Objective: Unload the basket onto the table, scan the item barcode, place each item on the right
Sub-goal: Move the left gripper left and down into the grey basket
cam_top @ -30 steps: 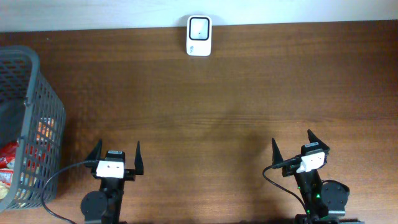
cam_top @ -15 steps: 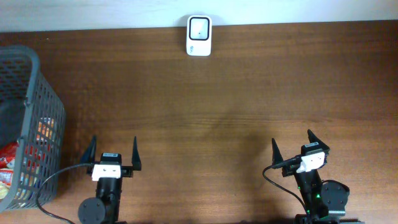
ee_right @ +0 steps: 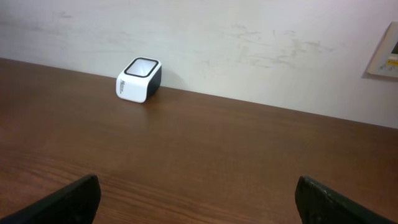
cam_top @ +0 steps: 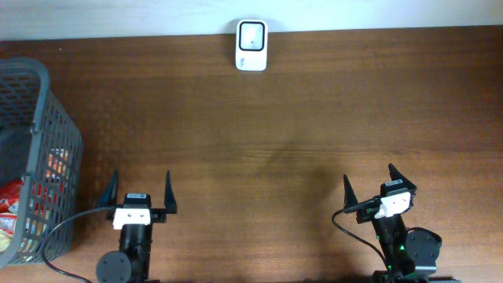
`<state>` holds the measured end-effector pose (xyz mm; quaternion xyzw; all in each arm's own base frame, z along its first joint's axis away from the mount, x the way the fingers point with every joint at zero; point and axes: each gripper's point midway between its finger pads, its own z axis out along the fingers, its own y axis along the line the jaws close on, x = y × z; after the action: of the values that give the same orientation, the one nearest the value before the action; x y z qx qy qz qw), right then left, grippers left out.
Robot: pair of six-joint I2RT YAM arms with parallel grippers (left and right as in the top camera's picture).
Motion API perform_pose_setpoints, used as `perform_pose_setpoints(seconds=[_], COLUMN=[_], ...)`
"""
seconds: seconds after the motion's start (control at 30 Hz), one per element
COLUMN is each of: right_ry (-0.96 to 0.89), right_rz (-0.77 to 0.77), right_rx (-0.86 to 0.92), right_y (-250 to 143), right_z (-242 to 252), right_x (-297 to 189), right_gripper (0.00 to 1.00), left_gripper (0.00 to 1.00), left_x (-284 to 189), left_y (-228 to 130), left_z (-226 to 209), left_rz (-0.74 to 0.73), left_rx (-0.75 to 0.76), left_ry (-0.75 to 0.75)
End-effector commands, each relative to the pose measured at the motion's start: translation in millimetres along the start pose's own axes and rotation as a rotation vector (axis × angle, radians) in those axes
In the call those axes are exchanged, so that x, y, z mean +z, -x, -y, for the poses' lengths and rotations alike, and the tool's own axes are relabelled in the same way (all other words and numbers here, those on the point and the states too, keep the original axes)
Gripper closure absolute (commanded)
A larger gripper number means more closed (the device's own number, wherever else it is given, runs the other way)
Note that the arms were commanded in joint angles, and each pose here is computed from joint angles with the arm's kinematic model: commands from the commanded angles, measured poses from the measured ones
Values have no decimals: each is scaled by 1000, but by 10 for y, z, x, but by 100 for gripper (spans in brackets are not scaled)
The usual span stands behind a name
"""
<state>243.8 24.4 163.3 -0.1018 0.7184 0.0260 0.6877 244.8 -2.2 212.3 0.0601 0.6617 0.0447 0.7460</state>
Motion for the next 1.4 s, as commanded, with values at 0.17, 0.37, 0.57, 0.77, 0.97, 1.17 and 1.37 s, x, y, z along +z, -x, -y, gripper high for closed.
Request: perform_pose_setpoints(seconds=[0.17,0.37,0.57,0.77,0.97,1.17,1.37], right_ry=[-3,-3,-3,-3,-3,-3,-3], right_rz=[-3,-3,-3,-3,-3,-3,-3], right_rx=[-5,-6,-6,-5,-6,-6,-6], right_y=[-22,-21,-21,-22,-21,-21,-21], right_z=[1,1,2,1,2,1,2], right_x=[0,0,0,0,0,0,0], right_gripper=[1,1,1,1,1,1,1], left_gripper=[1,1,1,1,1,1,2], left_x=[215,465,704,801,803,853,750], left_y=[651,1184,1748,2224,2243,2218,2243], left_z=[-105,-96,-174,-47,156,-214,-545], left_rz=[-69,-208,-393,-470,-475,-506,-494], left_rx=[1,-15,-36,-76,-109,-190,-294], left_ry=[-10,-89,-127,-254,-379,-127,102])
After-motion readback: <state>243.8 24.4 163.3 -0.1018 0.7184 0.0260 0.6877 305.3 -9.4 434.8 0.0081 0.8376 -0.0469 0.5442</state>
